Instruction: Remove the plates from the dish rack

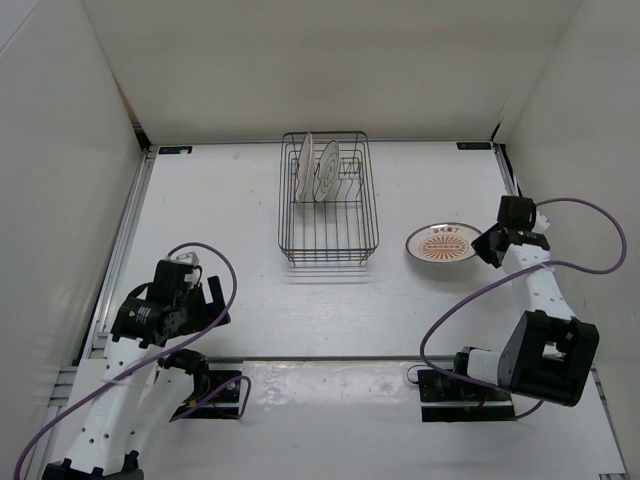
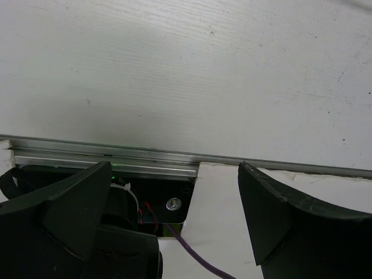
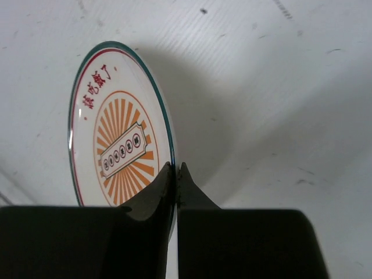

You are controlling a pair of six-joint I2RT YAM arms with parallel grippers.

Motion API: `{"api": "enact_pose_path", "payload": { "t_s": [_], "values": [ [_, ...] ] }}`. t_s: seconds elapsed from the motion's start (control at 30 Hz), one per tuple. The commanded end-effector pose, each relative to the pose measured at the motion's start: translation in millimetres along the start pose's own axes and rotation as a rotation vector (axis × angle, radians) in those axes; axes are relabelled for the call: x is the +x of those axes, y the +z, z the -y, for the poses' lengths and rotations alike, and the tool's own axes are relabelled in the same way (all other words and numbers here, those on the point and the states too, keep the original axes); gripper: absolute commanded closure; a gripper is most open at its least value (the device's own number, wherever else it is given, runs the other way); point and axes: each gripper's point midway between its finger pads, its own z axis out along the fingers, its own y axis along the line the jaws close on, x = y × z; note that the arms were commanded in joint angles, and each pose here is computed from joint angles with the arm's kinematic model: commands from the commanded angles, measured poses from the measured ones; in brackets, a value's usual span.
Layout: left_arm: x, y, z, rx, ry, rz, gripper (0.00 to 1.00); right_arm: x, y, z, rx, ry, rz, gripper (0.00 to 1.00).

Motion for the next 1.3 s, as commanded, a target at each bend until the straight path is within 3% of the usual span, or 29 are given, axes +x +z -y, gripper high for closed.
{"api": "enact_pose_path", "payload": {
  "t_s": [0.0,0.33,0.47,0.57,0.67,0.93,1.07,1.27],
  "values": [
    [0.1,2.5,4.0,0.02,-0.005,-0.004,0.0,-20.0,-17.8,-52.7,-0.296,0.111,0.051,1.0],
    [-0.2,3.8,4.8,0.02,-0.005,-0.012,0.0,33.5,22.6,2.5,-0.107,0.136,-0.099,0.99],
    [0.6,4.2,4.8,0.02,0.0,-0.02,0.0,51.0,29.8,6.3,-0.109,0.113,-0.168,0.72],
    [0.7,4.4,4.7,0.018,0.0,-0.022,0.0,48.3,26.8,4.2,-0.13,0.087,-0.15,0.61],
    [0.4,4.4,5.2,0.02,0.0,-0.021,0.0,38.9,22.9,7.9,-0.099,0.075,-0.124,0.52],
    [0.7,5.2,4.8,0.016,0.0,-0.027,0.0,7.9,-1.7,6.9,-0.062,0.106,-0.047,0.45],
    [0.9,5.0,5.8,0.021,0.003,-0.031,0.0,-14.6,-24.4,-31.4,-0.25,0.06,0.013,0.48],
    [0.7,7.5,5.4,0.012,0.01,-0.047,0.0,-67.2,-94.3,-115.5,-0.496,-0.079,0.139,0.52]
  ]
}}
